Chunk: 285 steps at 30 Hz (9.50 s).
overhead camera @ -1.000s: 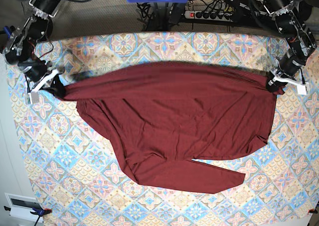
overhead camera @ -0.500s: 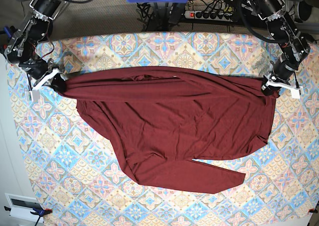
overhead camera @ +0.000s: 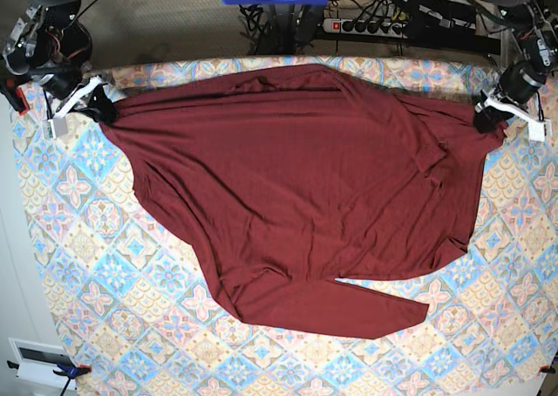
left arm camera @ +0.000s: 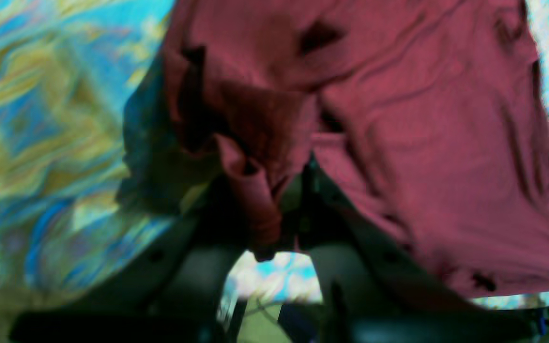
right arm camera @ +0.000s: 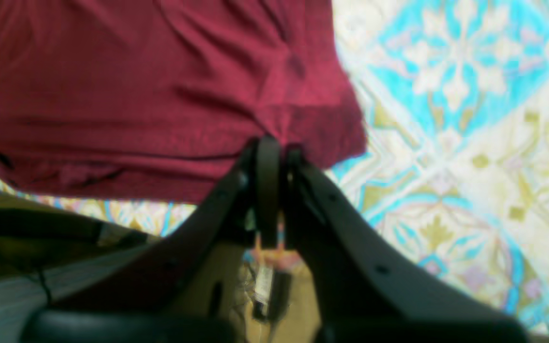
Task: Layout the t-shirt on the table in an organized manner, then fold the t-shirt properly
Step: 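Lift the shirt edge with both grippers and lay it back down, then release the shirt with the left gripper and move it inward, then grasp the shirt fabric with the left gripper and pull it outward, then hold the shirt edge with both grippers and pull them apart, then lift the shirt edge with both grippers and stretch it taut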
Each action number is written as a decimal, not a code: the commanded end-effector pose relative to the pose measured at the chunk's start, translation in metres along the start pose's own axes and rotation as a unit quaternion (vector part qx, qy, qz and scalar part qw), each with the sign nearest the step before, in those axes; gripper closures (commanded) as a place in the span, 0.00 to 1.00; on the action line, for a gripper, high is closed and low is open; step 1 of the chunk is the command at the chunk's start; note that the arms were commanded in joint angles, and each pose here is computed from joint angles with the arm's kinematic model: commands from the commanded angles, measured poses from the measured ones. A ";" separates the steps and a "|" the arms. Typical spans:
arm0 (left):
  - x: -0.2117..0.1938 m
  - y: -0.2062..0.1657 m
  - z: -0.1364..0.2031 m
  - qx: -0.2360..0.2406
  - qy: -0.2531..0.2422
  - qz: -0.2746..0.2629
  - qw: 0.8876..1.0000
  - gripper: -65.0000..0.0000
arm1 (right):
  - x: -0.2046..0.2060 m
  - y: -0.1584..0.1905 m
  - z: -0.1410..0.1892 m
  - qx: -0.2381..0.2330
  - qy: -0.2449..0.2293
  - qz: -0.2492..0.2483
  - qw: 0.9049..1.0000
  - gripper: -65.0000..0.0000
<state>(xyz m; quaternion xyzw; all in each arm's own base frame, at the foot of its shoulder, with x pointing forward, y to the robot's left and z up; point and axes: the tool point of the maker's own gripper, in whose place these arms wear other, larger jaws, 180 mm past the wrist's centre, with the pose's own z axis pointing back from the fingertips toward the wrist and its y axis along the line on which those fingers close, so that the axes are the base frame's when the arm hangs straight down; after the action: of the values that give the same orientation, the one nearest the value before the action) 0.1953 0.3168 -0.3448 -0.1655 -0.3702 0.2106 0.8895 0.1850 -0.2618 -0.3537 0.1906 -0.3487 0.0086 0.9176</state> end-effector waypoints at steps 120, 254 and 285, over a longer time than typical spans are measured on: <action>0.074 -0.037 -0.025 -0.049 -0.082 -0.010 0.995 1.00 | 0.007 -0.013 -0.032 -0.018 0.026 0.009 0.999 1.00; 0.073 -0.001 -0.033 -0.056 -0.090 0.112 0.988 1.00 | 0.003 -0.003 -0.039 -0.004 0.029 0.006 1.000 1.00; 0.097 0.054 -0.061 0.013 -0.193 0.181 0.964 1.00 | 0.055 -0.017 -0.052 -0.003 -0.033 -0.009 0.999 1.00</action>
<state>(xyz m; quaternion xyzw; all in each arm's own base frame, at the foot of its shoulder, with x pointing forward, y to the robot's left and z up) 0.2779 0.3885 -0.3762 -0.1824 -0.4606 0.4102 0.7657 0.2508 -0.2570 -0.3762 0.2012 -0.3484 -0.0158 0.9154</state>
